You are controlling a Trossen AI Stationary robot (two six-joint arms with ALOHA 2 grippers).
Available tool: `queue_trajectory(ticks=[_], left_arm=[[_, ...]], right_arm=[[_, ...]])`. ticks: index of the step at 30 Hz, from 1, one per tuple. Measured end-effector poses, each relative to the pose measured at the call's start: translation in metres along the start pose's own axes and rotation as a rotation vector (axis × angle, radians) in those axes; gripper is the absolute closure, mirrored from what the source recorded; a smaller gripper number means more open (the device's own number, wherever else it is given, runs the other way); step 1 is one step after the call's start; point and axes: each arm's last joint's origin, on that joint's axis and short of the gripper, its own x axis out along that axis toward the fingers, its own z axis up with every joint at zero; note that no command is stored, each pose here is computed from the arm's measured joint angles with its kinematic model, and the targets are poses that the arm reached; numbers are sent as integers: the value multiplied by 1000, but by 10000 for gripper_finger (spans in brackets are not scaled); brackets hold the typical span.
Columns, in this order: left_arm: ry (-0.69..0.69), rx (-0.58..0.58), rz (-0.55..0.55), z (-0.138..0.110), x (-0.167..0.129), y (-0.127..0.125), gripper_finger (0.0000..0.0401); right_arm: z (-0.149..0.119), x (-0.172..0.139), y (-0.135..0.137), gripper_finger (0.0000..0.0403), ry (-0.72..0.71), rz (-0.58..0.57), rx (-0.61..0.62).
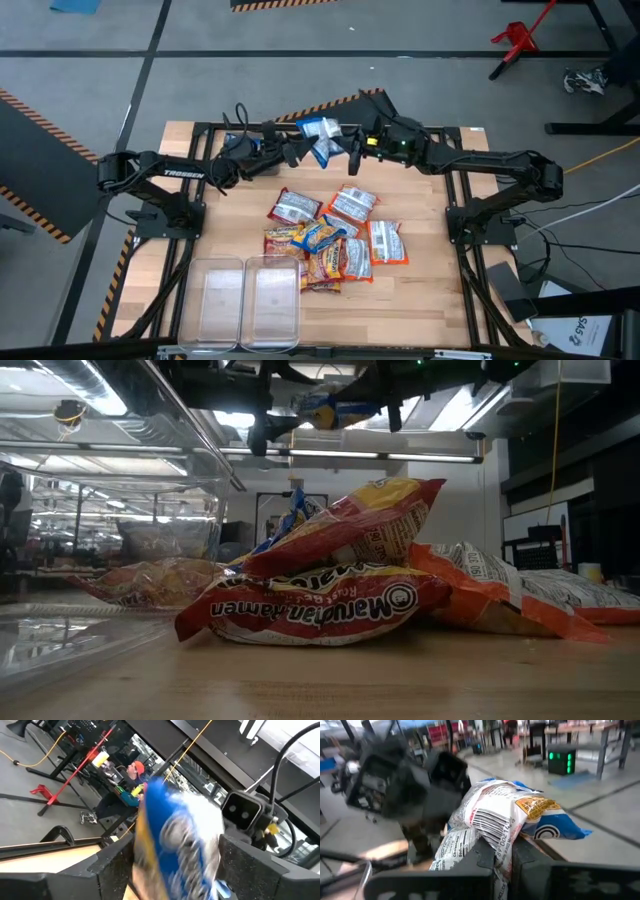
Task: Sort Maruchan noodles
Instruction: Put the blue noodle pack into the black bin
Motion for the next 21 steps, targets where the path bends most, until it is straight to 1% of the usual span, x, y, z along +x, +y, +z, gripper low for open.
queue_trajectory(ticks=[4, 9, 13, 16, 21], left_arm=[[-2, -2, -5, 0, 0, -1, 122], [-27, -11, -30, 1, -1, -4, 122], [-34, -14, -21, 0, -1, -6, 127], [-50, -14, -3, -1, -1, -6, 141], [-54, -16, 1, 0, -1, -6, 177]], right_arm=[[4, 0, 1, 400, -39, 8, -2], [1, 2, 1, 400, -26, 32, -2], [-3, 5, 0, 400, -8, 31, -1], [-5, 7, 0, 400, 0, 43, -1], [-5, 7, 0, 400, 8, 52, -1]])
